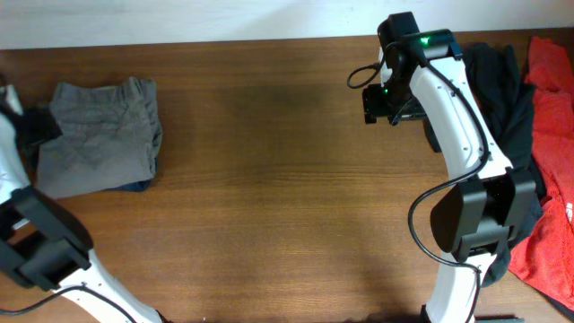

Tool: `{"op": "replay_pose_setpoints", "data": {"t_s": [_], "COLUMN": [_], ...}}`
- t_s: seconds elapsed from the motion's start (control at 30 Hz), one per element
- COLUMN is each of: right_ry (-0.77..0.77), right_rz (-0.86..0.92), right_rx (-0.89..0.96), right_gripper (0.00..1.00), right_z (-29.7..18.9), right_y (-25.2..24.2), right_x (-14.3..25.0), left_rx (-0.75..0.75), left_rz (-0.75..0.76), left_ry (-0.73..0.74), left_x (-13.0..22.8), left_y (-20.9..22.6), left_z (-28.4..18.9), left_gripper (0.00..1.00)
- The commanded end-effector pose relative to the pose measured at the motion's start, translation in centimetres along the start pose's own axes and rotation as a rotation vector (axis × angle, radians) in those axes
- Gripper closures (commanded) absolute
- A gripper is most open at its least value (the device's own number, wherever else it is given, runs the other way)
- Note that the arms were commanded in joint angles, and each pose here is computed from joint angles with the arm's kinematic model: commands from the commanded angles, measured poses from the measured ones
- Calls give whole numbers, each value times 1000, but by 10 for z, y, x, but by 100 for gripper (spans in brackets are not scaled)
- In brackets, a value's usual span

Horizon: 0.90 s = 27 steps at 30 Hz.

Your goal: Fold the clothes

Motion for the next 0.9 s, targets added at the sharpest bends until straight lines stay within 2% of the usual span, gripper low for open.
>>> {"op": "replay_pose_setpoints", "data": {"t_s": [0.0, 0.1, 0.17, 0.23, 0.27, 0.3, 0.43, 0.53, 0.67, 0.87], "right_ry": [-43, -44, -44, -43, -40, -36, -5, 8, -15, 31], "right_rz": [19, 19, 20, 19, 19, 19, 16, 11, 10, 34], "right_rx": [2, 2, 2, -2, -11, -29, -159, -282, -292, -267], "right_gripper": [30, 30, 25, 14, 5, 1, 1, 1, 1, 1], "right_z": [-14, -14, -14, -14, -14, -14, -15, -18, -19, -18], "right_y": [-4, -4, -4, -3, -2, 0, 14, 28, 30, 20], "right_x": [-3, -3, -3, -3, -3, -3, 0, 1, -4, 3], "left_rx": [-30, 9, 100, 221, 269, 310, 391, 425, 473, 512], "left_rz": [-102, -98, -84, -58, -41, -21, 84, 229, 351, 442], "left_ry": [-7, -35, -78, -126, -146, -161, -172, -183, -166, -46], "left_x": [-1, -5, -11, -18, -21, -24, -26, -23, -12, 20], "left_y": [20, 14, -1, -24, -35, -46, -95, -138, -189, -228], "left_z": [-8, -19, -33, -47, -53, -57, -68, -78, -91, -101], "left_gripper": [1, 1, 1, 1, 1, 1, 1, 1, 1, 1]}}
Point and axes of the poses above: each gripper's point midway between its finger pads, its own z axis out along the fingers, its own y axis along the line the jaws close on, x = y × z, the point moved 6 cm from there along -z, back along the fingers, and after that the axes turned 7 degrees about z, right-handed, at the moved point
